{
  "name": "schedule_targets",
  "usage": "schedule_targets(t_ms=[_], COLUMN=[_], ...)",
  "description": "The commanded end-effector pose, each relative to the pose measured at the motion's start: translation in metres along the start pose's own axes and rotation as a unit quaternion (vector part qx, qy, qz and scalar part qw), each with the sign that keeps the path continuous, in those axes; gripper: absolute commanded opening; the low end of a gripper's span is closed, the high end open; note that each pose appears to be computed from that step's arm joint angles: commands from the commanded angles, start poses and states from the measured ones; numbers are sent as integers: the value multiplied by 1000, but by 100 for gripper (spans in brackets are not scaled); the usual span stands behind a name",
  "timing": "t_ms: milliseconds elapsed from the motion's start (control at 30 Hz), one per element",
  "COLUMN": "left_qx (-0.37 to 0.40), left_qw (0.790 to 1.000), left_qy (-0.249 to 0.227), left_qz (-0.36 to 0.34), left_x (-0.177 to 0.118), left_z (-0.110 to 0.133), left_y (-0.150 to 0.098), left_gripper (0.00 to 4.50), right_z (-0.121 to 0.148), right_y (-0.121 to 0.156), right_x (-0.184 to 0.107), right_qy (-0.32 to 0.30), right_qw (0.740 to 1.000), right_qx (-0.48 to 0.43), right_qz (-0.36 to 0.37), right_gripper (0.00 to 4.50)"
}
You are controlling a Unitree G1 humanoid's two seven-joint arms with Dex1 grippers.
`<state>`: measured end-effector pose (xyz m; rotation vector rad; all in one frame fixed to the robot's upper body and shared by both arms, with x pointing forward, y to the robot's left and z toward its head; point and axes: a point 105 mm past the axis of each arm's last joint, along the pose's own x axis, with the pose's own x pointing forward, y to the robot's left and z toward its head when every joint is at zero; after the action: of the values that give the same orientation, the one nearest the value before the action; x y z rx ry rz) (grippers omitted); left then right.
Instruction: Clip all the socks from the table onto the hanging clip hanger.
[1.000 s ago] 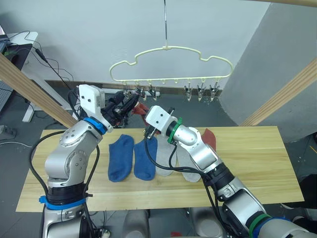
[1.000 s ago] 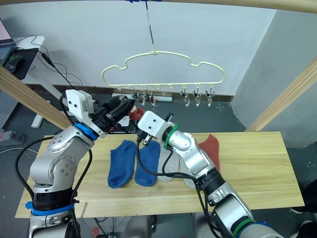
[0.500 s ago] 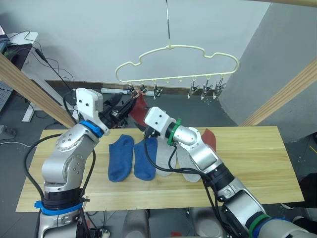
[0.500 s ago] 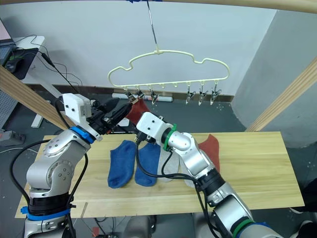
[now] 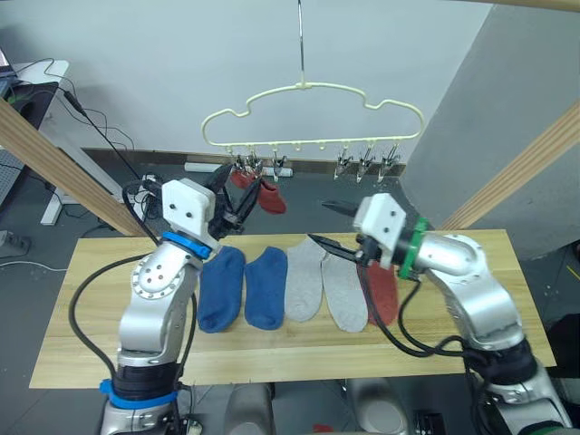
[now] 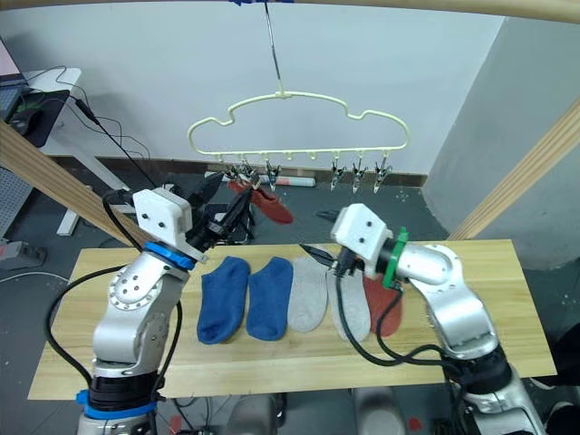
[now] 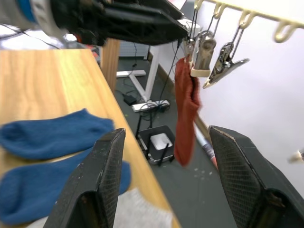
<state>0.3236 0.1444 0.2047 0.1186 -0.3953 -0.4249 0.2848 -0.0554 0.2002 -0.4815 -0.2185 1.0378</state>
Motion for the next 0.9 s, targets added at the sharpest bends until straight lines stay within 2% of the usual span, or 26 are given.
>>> schedule_targets(t_ms=[33, 267, 400, 467, 900], left_qx=[0, -10, -14, -12, -4], left_qw=[1000, 999, 999, 999, 997], left_qy=[-14, -17, -21, -19, -37], left_qz=[28, 42, 37, 38, 72], left_x=[1, 9, 13, 14, 21], left_z=[-2, -11, -13, -14, -11], left_y=[1, -1, -2, -2, 8], left_gripper=[277, 277, 200, 138, 138], right_z=[22, 23, 23, 23, 22], right_y=[-6, -12, -11, -11, -11], right_x=[-14, -25, -27, -28, -31], right_qy=[-25, -14, -9, -8, -4], right_qw=[999, 999, 999, 999, 999], right_qx=[0, 10, 13, 14, 17], right_qz=[-19, -46, -47, -48, -47], right_gripper=[290, 290, 294, 294, 294])
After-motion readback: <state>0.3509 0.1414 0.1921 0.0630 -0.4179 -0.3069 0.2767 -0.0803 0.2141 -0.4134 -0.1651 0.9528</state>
